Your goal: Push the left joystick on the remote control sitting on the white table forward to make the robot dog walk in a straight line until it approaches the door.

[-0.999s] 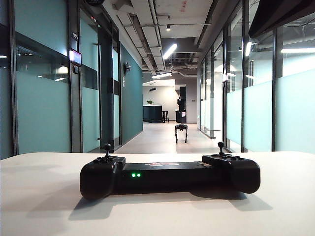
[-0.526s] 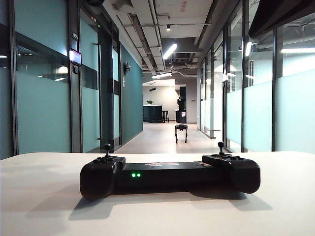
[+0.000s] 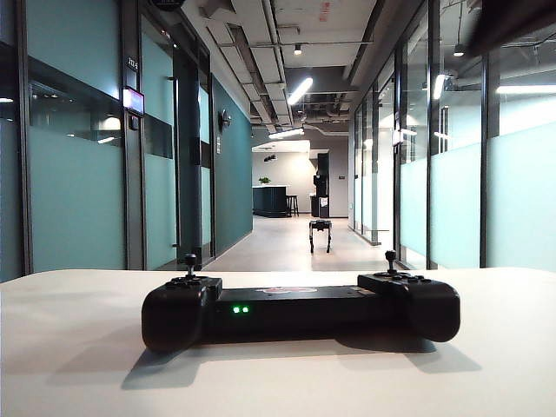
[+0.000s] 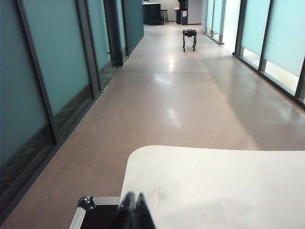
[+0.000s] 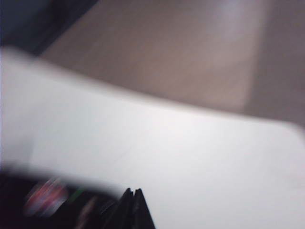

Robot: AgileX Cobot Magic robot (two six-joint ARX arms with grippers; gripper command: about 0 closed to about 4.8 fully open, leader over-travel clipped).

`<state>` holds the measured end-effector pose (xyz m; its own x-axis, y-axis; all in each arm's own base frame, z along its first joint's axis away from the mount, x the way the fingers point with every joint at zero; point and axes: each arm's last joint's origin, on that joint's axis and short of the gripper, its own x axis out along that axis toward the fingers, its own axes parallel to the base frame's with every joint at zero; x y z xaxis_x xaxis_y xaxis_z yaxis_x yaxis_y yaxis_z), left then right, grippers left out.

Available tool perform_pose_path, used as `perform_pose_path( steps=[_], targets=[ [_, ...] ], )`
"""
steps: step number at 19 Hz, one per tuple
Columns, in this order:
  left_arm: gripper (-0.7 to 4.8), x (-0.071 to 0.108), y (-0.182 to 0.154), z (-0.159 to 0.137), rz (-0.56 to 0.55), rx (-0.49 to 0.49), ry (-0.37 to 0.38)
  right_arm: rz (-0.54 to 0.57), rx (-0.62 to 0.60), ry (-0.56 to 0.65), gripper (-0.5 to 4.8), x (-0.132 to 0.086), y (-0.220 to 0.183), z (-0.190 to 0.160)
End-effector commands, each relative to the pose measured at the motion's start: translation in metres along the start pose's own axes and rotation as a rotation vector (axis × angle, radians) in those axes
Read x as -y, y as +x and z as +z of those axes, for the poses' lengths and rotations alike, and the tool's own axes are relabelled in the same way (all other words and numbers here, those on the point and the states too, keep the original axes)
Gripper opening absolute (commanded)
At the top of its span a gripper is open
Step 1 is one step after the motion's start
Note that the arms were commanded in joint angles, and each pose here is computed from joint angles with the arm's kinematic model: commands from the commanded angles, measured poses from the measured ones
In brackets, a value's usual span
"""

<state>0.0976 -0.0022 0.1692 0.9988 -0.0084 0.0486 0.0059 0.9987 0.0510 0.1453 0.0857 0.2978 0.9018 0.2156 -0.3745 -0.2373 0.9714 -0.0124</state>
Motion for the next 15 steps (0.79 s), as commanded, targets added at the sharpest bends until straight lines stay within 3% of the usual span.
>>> perform_pose_path(
  steps=[1, 7, 11, 15],
  targets=[
    [-0.05, 0.000, 0.000, 0.002, 0.004, 0.015, 0.000, -0.065, 0.186, 0.001, -0.01, 0.016, -0.006, -0.013],
    [-0.05, 0.000, 0.000, 0.002, 0.003, 0.014, 0.000, -0.279, 0.255, 0.035, -0.01, 0.051, -0.018, -0.077],
    [-0.05, 0.000, 0.000, 0.002, 0.004, 0.015, 0.000, -0.394, 0.334, 0.073, -0.01, 0.063, -0.026, -0.113],
    [-0.05, 0.000, 0.000, 0.002, 0.004, 0.015, 0.000, -0.418, 0.406, 0.061, -0.01, 0.069, -0.029, -0.127]
  ],
)
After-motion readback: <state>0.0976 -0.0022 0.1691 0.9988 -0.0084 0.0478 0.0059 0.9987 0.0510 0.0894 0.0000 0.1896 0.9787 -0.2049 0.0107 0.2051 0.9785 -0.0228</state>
